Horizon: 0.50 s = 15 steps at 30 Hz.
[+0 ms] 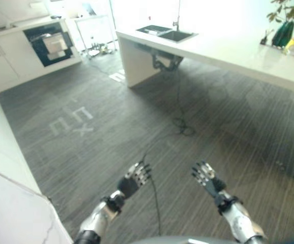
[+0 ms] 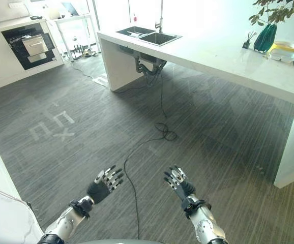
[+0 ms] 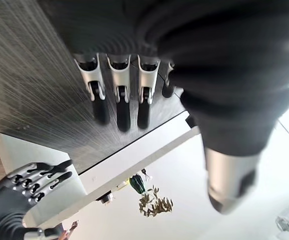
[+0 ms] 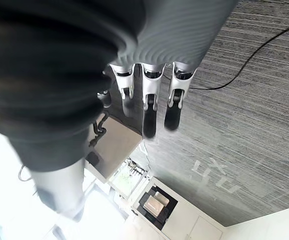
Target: Place the dishes in the dishwasher.
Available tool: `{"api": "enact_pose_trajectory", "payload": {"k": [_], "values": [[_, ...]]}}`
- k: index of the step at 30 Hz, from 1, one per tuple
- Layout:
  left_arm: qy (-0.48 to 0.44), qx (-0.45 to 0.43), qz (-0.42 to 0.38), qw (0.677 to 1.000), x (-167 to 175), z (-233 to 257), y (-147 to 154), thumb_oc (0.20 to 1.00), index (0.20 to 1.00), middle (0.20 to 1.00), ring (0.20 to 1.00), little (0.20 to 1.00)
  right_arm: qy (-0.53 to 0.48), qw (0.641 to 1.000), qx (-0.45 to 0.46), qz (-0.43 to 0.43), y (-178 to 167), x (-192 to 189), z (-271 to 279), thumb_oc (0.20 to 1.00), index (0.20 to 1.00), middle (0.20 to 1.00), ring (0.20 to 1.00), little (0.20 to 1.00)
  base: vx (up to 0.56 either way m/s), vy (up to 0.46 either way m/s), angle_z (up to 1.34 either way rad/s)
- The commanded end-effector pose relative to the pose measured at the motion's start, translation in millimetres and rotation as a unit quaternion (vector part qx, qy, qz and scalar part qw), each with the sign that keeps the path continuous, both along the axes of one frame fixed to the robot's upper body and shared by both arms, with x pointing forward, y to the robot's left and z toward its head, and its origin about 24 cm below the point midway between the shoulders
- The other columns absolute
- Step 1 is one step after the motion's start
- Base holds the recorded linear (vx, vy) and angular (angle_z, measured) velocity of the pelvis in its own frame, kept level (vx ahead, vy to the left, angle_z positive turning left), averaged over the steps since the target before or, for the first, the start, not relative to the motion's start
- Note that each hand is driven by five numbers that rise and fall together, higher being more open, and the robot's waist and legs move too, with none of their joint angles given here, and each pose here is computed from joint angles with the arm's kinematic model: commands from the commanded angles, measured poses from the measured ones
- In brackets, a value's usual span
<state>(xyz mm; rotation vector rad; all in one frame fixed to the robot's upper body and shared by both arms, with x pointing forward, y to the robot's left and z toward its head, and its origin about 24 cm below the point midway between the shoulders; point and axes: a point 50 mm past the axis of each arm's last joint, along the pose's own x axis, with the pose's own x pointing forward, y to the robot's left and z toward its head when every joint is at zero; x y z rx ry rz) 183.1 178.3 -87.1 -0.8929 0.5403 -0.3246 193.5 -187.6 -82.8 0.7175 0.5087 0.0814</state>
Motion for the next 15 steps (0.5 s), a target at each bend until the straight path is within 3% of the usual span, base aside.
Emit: {"api": "enact_pose_trajectory", "payload": {"k": [1,3,4,6,10,15], "values": [[0.035,0.083,-0.03,0.995,-2,-13,11,1.0,1.0,1.0,1.0,1.0,0.025,1.0,0.0,0.008,-1,-3,-9,1.0,1.0,1.0,1.0,1.0,0.03,-0.044,0.03],[0.123,0.154,-0.01,0.98,-17,-33,22,1.0,1.0,1.0,1.0,1.0,0.069,0.989,-0.124,0.05,-13,-17,-26,1.0,1.0,1.0,1.0,1.0,0.06,-0.134,0.05],[0.174,0.252,-0.008,0.952,-28,-45,35,1.0,1.0,1.0,1.0,1.0,0.102,0.975,-0.184,0.065,-19,-24,-35,1.0,1.0,1.0,1.0,1.0,0.07,-0.205,0.08],[0.171,0.307,-0.018,0.936,-27,-45,43,1.0,1.0,1.0,1.0,1.0,0.111,0.971,-0.2,0.067,-23,-25,-36,1.0,1.0,1.0,1.0,1.0,0.04,-0.162,0.06],[0.158,0.352,-0.02,0.922,-16,-41,47,1.0,1.0,1.0,1.0,1.0,0.121,0.967,-0.213,0.075,-27,-22,-36,1.0,1.0,1.0,1.0,1.0,-0.01,-0.118,0.03],[0.128,0.333,-0.021,0.934,-4,-36,37,1.0,1.0,1.0,1.0,1.0,0.125,0.954,-0.255,0.092,-30,-12,-33,1.0,1.0,1.0,1.0,1.0,0.16,0.043,0.05]]}}
